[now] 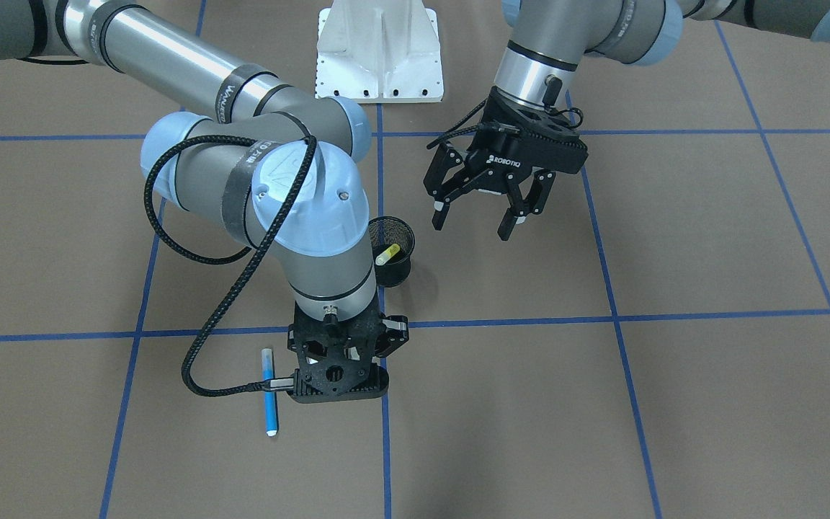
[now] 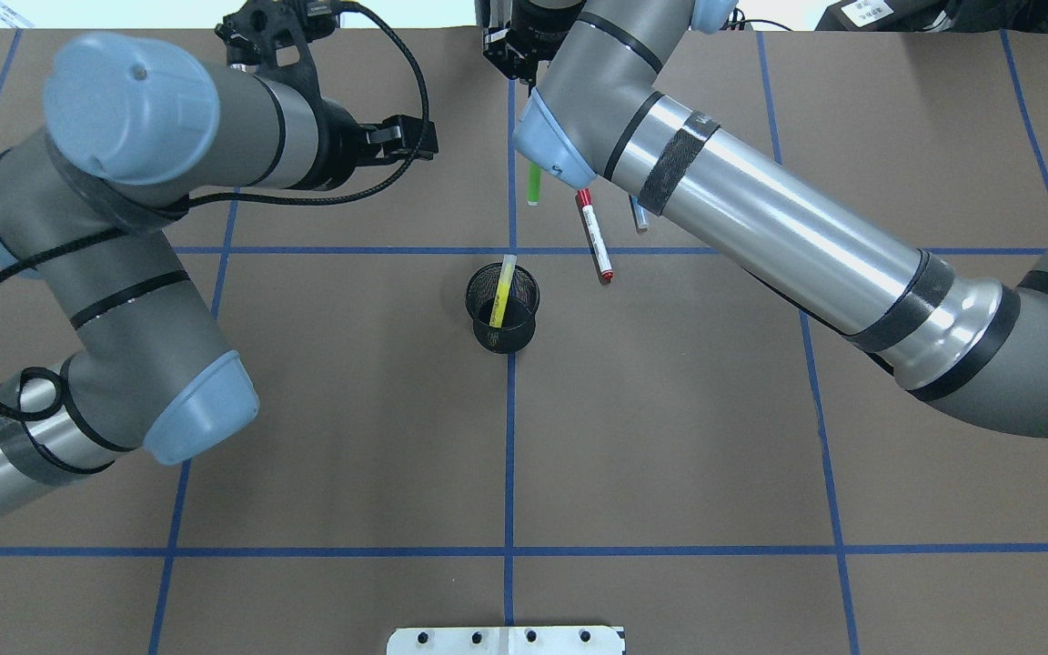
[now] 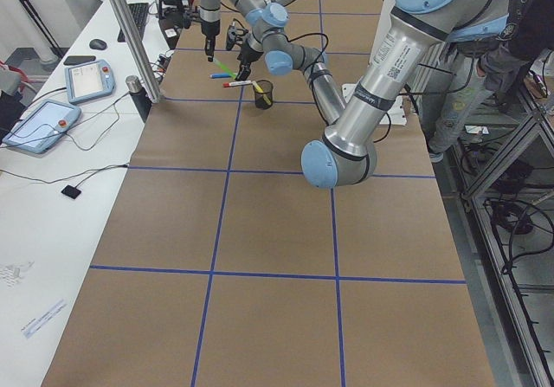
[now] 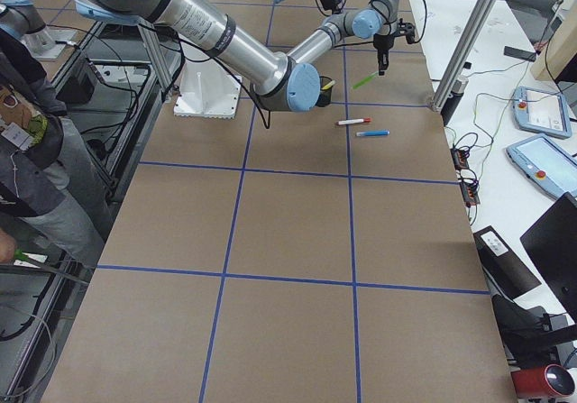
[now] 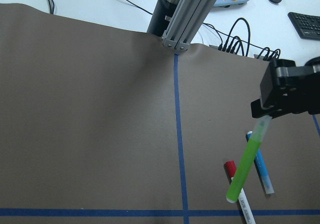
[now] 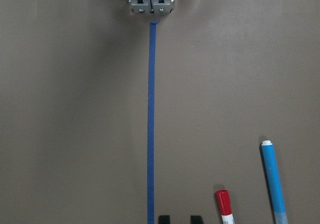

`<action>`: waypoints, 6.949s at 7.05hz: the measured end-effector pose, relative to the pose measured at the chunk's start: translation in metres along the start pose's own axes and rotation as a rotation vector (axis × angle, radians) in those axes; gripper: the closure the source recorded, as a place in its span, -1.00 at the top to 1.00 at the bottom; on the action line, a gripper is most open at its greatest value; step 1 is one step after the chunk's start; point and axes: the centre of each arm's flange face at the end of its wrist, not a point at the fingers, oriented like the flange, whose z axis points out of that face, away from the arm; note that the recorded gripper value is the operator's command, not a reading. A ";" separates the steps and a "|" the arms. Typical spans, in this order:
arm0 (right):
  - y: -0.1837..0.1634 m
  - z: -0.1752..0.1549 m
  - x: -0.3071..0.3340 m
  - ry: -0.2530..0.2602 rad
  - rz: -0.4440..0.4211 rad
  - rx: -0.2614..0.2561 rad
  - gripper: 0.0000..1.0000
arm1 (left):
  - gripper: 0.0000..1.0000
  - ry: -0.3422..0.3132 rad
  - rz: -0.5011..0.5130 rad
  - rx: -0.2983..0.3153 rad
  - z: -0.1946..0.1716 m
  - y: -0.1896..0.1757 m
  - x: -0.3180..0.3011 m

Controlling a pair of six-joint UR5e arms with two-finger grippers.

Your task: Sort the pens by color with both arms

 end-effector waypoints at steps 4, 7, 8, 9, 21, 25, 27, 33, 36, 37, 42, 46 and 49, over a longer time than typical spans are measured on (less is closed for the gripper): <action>-0.002 0.000 0.004 0.000 0.010 0.015 0.80 | 0.87 0.009 0.036 0.016 -0.003 0.013 -0.009; -0.030 -0.023 0.069 0.005 0.048 0.064 1.00 | 0.72 0.012 0.056 0.030 0.010 0.049 -0.001; -0.036 -0.032 0.111 0.006 0.060 0.079 1.00 | 0.51 0.006 0.064 0.043 0.020 0.065 0.012; -0.040 -0.036 0.159 0.011 0.085 0.079 1.00 | 0.41 0.002 0.057 0.054 0.029 0.076 0.024; 0.024 -0.082 0.554 0.117 0.216 0.091 1.00 | 0.07 -0.104 0.051 0.132 0.111 0.124 0.079; 0.083 -0.084 0.635 0.026 0.231 0.010 1.00 | -0.01 -0.108 0.056 0.134 0.113 0.132 0.080; 0.091 -0.084 0.645 0.027 0.226 0.015 1.00 | -0.01 -0.111 0.057 0.134 0.116 0.132 0.081; 0.088 -0.089 0.665 0.031 0.279 0.016 1.00 | -0.40 -0.130 0.062 0.142 0.127 0.132 0.085; 0.086 -0.096 0.658 0.021 0.291 0.030 1.00 | -0.58 -0.130 0.063 0.142 0.127 0.132 0.085; 0.087 -0.100 0.654 0.018 0.297 0.037 1.00 | -0.73 -0.130 0.063 0.143 0.127 0.132 0.085; 0.099 -0.111 0.647 0.011 0.300 0.057 1.00 | -0.99 -0.099 0.066 0.151 0.101 0.121 0.096; 0.107 -0.109 0.653 0.021 0.306 0.057 1.00 | -1.00 -0.101 0.104 0.147 0.044 0.078 0.107; 0.127 -0.117 0.649 0.017 0.299 0.069 1.00 | -1.00 -0.172 0.110 0.043 0.035 0.018 0.093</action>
